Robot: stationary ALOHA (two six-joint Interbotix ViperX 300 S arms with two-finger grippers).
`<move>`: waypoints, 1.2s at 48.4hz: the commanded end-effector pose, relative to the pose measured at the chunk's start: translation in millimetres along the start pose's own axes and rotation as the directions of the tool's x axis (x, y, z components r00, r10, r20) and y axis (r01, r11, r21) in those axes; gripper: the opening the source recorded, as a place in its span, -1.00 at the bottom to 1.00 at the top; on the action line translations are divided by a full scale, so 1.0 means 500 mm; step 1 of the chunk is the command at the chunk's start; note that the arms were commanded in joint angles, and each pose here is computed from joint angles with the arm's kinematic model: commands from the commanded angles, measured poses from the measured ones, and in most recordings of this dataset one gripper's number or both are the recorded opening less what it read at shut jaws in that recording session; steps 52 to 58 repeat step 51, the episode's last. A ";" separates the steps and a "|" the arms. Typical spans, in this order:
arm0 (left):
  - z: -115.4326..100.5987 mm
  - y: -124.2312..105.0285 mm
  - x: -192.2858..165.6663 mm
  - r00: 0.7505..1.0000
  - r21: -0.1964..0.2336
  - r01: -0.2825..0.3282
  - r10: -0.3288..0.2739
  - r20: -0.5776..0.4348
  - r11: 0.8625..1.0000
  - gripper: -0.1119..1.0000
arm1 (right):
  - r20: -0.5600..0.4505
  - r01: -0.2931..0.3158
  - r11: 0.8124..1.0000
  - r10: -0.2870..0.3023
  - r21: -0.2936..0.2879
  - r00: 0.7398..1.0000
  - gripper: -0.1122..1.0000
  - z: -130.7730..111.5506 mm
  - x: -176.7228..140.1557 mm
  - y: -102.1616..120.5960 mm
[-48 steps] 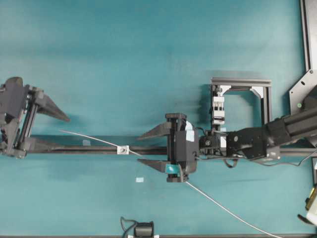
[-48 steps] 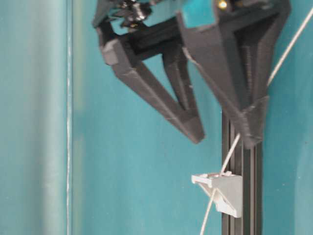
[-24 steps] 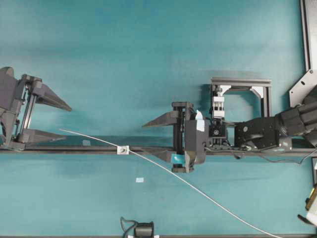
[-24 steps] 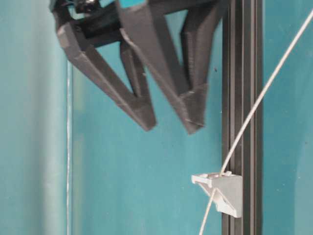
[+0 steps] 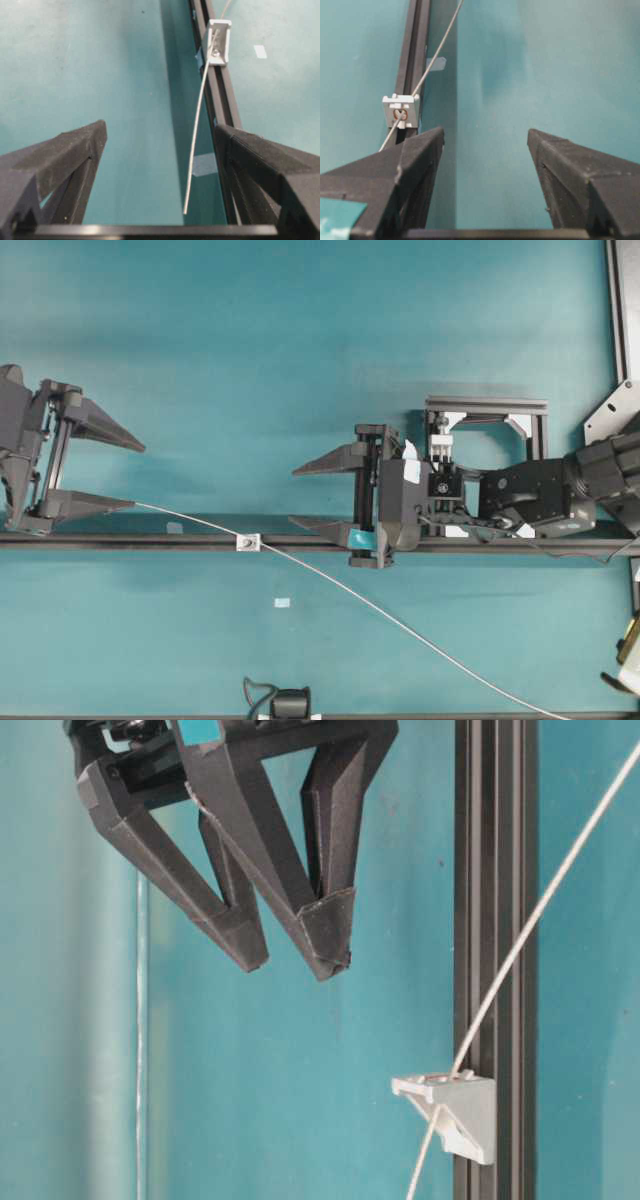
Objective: Insert the wire into the hole on the left side and pull it with the left arm.
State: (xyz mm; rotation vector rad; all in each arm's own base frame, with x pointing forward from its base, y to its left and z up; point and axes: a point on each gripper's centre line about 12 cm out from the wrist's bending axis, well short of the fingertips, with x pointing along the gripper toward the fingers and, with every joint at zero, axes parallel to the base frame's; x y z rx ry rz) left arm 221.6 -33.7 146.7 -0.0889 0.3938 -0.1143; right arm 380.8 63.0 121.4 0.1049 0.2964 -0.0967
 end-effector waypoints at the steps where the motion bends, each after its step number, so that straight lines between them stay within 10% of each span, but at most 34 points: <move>1: 0.009 0.001 0.001 1.000 0.001 -0.001 0.001 0.020 1.000 0.65 | 0.042 -0.005 1.000 0.005 0.010 0.999 0.57 0.028 -0.005 0.002; 58: 0.036 -0.003 0.007 0.998 -0.009 0.005 -0.004 0.057 1.000 0.64 | 0.059 -0.022 0.999 0.020 0.036 0.998 0.57 0.058 -0.012 0.009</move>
